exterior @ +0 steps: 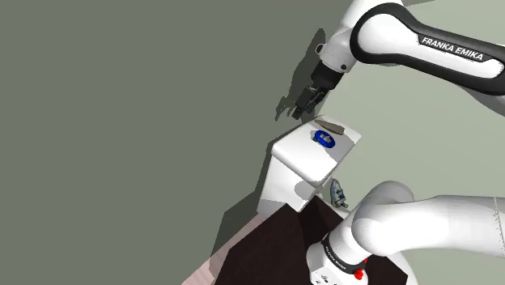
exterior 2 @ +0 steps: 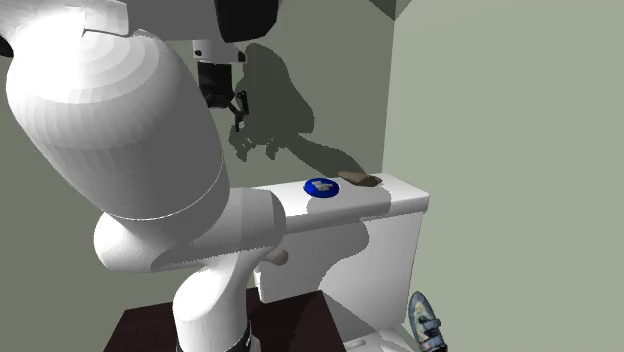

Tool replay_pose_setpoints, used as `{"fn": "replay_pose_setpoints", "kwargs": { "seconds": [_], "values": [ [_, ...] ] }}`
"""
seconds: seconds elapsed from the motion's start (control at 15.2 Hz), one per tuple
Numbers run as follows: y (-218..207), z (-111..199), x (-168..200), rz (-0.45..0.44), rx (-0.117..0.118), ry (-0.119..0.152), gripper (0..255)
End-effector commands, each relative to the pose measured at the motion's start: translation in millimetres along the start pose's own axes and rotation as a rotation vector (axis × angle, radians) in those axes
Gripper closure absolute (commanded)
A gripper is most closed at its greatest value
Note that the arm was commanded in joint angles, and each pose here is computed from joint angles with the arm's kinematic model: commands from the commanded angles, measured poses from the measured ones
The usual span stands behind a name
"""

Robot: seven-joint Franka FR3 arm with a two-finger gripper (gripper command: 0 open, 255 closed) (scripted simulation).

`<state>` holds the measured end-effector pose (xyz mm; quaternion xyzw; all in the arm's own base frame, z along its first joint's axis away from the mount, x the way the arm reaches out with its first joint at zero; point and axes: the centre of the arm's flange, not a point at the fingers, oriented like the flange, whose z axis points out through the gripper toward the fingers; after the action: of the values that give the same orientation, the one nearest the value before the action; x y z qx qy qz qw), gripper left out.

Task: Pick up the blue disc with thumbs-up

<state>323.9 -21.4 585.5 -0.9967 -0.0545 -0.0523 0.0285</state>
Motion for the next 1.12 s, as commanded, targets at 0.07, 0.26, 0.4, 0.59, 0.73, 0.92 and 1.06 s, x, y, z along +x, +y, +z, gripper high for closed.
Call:
{"fn": "replay_pose_setpoints", "kwargs": {
  "seconds": [0.07, 0.26, 0.4, 0.59, 0.73, 0.92, 1.06],
  "values": [
    [7, 7, -4, 0.023, -0.026, 0.02, 0],
    [28, 29, -15, 0.093, -0.106, 0.079, 0],
    [43, 42, -22, 0.139, -0.158, 0.119, 0],
    [66, 62, -34, 0.209, -0.238, 0.178, 0],
    [81, 74, -42, 0.255, -0.29, 0.218, 0],
    [105, 91, -54, 0.325, -0.37, 0.277, 0],
    [121, 103, -63, 0.371, -0.422, 0.317, 0]
  ]
}}
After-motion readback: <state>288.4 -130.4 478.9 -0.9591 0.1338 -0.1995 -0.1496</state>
